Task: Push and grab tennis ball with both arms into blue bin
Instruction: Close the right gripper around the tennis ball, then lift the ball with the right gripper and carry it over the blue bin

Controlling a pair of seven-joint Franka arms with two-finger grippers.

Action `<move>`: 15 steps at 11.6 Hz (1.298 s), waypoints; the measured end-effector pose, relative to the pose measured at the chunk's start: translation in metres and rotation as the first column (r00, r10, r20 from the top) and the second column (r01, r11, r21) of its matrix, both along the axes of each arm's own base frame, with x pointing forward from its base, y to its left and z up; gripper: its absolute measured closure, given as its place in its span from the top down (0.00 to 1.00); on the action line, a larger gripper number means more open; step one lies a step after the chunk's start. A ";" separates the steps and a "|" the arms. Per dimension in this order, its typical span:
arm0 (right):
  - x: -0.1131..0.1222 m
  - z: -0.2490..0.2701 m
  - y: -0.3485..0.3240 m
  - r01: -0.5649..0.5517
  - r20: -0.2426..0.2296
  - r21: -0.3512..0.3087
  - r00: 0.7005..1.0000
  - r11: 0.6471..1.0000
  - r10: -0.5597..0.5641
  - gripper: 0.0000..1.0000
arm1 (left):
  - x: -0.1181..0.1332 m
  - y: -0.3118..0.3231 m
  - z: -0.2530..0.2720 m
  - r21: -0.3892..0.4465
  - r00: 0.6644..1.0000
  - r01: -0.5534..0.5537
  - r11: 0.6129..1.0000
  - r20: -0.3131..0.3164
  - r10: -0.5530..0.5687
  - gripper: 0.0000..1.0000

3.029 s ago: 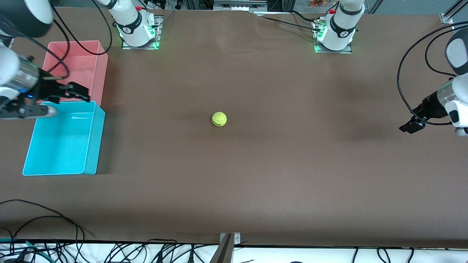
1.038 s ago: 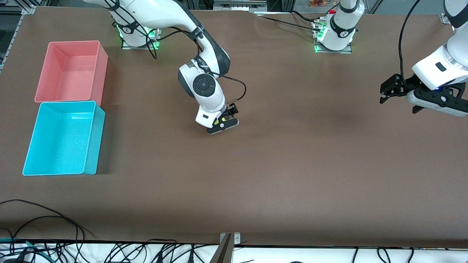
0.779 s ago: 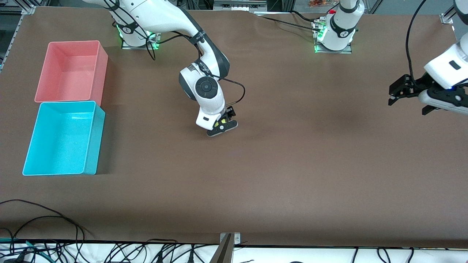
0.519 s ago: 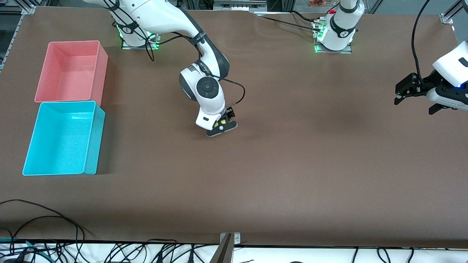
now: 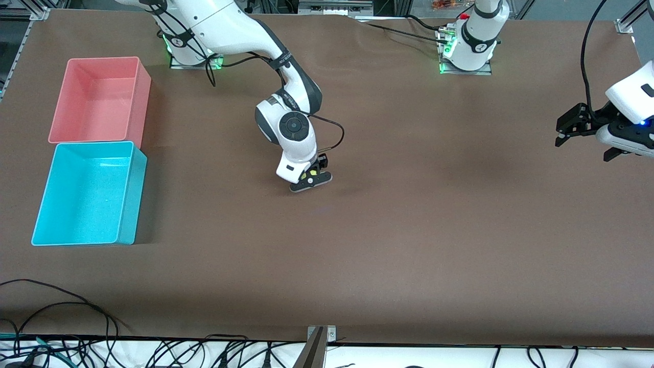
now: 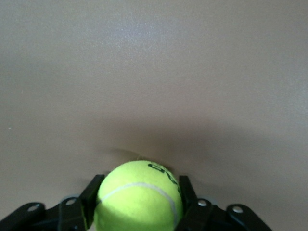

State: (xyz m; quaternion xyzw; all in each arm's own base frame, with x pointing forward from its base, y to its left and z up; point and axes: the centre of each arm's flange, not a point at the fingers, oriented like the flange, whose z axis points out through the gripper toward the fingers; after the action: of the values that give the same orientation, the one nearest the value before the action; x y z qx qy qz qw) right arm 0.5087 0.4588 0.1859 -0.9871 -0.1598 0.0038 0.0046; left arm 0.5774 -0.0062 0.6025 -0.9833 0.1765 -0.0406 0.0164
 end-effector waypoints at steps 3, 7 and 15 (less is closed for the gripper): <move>0.002 0.004 0.000 0.008 0.010 0.006 1.000 1.000 -0.008 0.66 | 0.001 -0.001 -0.002 0.000 1.000 0.001 1.000 -0.003 -0.001 1.00; 0.030 0.035 -0.027 0.030 -0.001 -0.058 1.000 0.998 -0.030 0.66 | 0.001 -0.003 -0.002 -0.001 1.000 -0.013 1.000 -0.005 0.013 1.00; 0.100 0.140 -0.161 -0.104 -0.060 -0.181 0.994 0.978 0.095 0.66 | 0.003 -0.010 -0.008 -0.004 0.999 -0.042 0.999 -0.018 0.041 1.00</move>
State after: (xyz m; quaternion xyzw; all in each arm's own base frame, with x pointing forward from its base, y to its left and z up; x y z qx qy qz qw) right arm 0.6089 0.2979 0.3259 -0.9736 -0.2079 0.0438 -0.0829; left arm 0.5802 -0.0161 0.5941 -0.9871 0.1561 -0.0319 0.0136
